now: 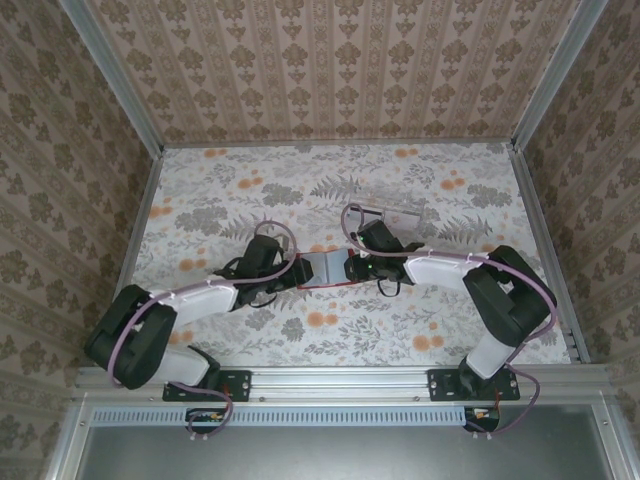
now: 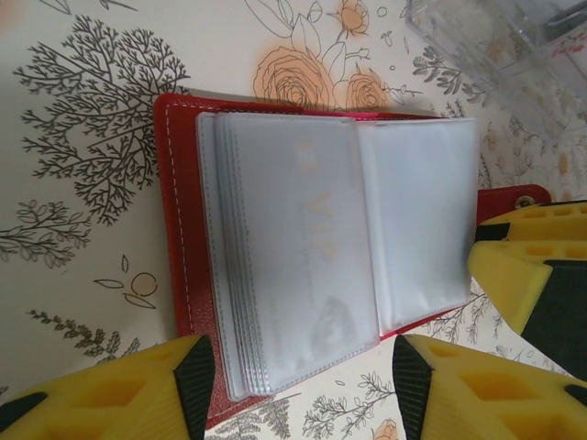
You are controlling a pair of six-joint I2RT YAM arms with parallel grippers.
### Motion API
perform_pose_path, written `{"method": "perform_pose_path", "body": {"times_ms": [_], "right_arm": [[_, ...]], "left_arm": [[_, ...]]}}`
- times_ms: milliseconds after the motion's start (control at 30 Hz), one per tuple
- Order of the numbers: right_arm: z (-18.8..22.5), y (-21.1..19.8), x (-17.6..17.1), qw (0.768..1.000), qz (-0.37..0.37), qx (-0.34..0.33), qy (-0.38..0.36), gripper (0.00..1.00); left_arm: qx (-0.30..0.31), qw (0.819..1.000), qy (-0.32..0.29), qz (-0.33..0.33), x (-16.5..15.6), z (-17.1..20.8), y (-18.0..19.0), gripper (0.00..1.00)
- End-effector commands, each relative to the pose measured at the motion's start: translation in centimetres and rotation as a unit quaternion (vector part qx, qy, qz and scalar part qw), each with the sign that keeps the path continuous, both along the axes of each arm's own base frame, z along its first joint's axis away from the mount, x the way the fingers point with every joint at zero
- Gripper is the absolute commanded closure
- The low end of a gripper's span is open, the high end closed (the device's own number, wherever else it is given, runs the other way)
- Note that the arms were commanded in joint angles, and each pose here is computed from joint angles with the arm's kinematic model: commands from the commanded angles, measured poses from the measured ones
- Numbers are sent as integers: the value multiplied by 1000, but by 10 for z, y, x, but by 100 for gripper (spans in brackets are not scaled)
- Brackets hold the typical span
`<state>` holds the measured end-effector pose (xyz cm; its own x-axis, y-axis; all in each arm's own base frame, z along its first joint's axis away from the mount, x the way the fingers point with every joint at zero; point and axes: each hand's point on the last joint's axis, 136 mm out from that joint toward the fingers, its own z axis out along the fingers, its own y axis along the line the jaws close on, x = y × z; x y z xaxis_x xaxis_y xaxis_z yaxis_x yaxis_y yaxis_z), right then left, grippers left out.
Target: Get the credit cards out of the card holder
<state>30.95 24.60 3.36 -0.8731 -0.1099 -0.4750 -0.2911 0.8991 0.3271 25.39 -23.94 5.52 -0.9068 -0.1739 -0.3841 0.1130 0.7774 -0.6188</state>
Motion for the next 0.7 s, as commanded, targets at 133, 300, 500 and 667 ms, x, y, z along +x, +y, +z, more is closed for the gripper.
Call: {"method": "perform_pose_path", "body": {"times_ms": [133, 300, 500, 667], "right_arm": [[-8, 10, -3, 1000, 1, 9, 19, 76], [-11, 14, -5, 1000, 4, 9, 26, 79], [-12, 17, -6, 1000, 7, 8, 28, 78], [-13, 17, -7, 1000, 8, 7, 29, 78]], "left_arm": [[-19, 1000, -14, -12, 11, 11, -15, 45], [-21, 1000, -11, -16, 12, 8, -18, 48], [-18, 1000, -7, -18, 14, 2, -20, 49], [-4, 1000, 2, -17, 13, -6, -18, 50]]}}
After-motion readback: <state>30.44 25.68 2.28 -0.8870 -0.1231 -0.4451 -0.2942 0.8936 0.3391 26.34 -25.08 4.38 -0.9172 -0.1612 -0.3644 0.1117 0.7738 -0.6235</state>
